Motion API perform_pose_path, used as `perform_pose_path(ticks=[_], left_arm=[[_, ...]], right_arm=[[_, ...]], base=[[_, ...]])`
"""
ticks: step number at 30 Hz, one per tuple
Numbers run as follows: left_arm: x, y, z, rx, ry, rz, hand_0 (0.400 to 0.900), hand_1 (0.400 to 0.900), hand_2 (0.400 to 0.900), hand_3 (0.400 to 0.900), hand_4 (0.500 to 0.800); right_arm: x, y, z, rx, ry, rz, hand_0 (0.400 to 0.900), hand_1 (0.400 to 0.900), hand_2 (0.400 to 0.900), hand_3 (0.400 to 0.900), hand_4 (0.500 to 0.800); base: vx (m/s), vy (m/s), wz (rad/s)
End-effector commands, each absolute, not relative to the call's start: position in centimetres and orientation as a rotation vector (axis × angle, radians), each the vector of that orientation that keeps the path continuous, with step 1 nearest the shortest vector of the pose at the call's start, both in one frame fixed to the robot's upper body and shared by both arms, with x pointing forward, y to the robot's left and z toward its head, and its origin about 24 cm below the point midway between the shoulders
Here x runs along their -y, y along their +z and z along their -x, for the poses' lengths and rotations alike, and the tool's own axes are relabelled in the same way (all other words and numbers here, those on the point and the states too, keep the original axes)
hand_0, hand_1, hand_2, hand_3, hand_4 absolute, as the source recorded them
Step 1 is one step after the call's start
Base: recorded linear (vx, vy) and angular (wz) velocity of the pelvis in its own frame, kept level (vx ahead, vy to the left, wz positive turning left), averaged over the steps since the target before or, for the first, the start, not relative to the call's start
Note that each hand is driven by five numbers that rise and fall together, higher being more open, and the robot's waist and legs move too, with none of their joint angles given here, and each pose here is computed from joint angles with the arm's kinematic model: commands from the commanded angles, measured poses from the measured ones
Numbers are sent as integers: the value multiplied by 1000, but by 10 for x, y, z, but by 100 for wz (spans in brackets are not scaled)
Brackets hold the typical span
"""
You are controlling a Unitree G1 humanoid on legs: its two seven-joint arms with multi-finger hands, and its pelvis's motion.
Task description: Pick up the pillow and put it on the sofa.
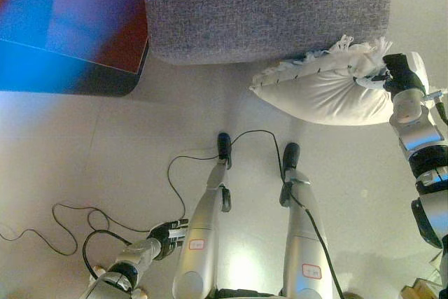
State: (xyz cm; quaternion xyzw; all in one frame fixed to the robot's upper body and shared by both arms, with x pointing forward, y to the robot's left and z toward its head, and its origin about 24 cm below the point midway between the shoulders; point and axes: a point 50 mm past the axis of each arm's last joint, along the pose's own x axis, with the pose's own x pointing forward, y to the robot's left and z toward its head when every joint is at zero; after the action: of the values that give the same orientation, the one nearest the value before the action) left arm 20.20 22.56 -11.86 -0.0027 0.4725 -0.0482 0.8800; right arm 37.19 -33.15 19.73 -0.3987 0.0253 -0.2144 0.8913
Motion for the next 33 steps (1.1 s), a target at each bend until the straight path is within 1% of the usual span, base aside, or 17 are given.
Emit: perform_pose_path(ticks=[1, 5, 8, 9, 13, 21, 28, 33], left_arm=[[-241, -133, -165, -1093, -57, 22, 900, 900, 900, 900, 800], [-244, -134, -159, -1105, -68, 18, 900, 900, 900, 900, 800], [-248, -135, -154, -1117, -66, 15, 900, 900, 900, 900, 800], [-251, -135, -151, -1125, -64, 14, 900, 900, 900, 900, 800], [-260, -135, -143, -1149, -64, 5, 900, 900, 900, 900, 800], [-276, -141, -107, -1283, -69, 8, 900, 900, 900, 900, 800], [-280, -146, -80, -1403, -67, 20, 900, 900, 900, 900, 800], [-280, -150, -57, -1492, -54, 41, 900, 900, 900, 900, 800]], right_arm=[[342, 246, -362, 121, -473, 867, 400, 400, 400, 400, 500], [345, 244, -360, 114, -424, 909, 400, 400, 400, 400, 500], [341, 240, -359, 115, -353, 943, 400, 400, 400, 400, 500], [338, 238, -359, 117, -298, 965, 400, 400, 400, 400, 500], [331, 231, -356, 114, -161, 1012, 400, 400, 400, 400, 500], [322, 216, -344, 45, 109, 1103, 400, 400, 400, 400, 500], [306, 225, -341, 60, 244, 1145, 400, 400, 400, 400, 500], [302, 239, -342, 46, 299, 1124, 400, 400, 400, 400, 500]], base=[[0, 0, 0], [7, -8, -4], [24, -10, -5], [0, 0, 0], [18, -28, 2], [133, 10, 6], [171, 38, 7], [216, 77, 9]])
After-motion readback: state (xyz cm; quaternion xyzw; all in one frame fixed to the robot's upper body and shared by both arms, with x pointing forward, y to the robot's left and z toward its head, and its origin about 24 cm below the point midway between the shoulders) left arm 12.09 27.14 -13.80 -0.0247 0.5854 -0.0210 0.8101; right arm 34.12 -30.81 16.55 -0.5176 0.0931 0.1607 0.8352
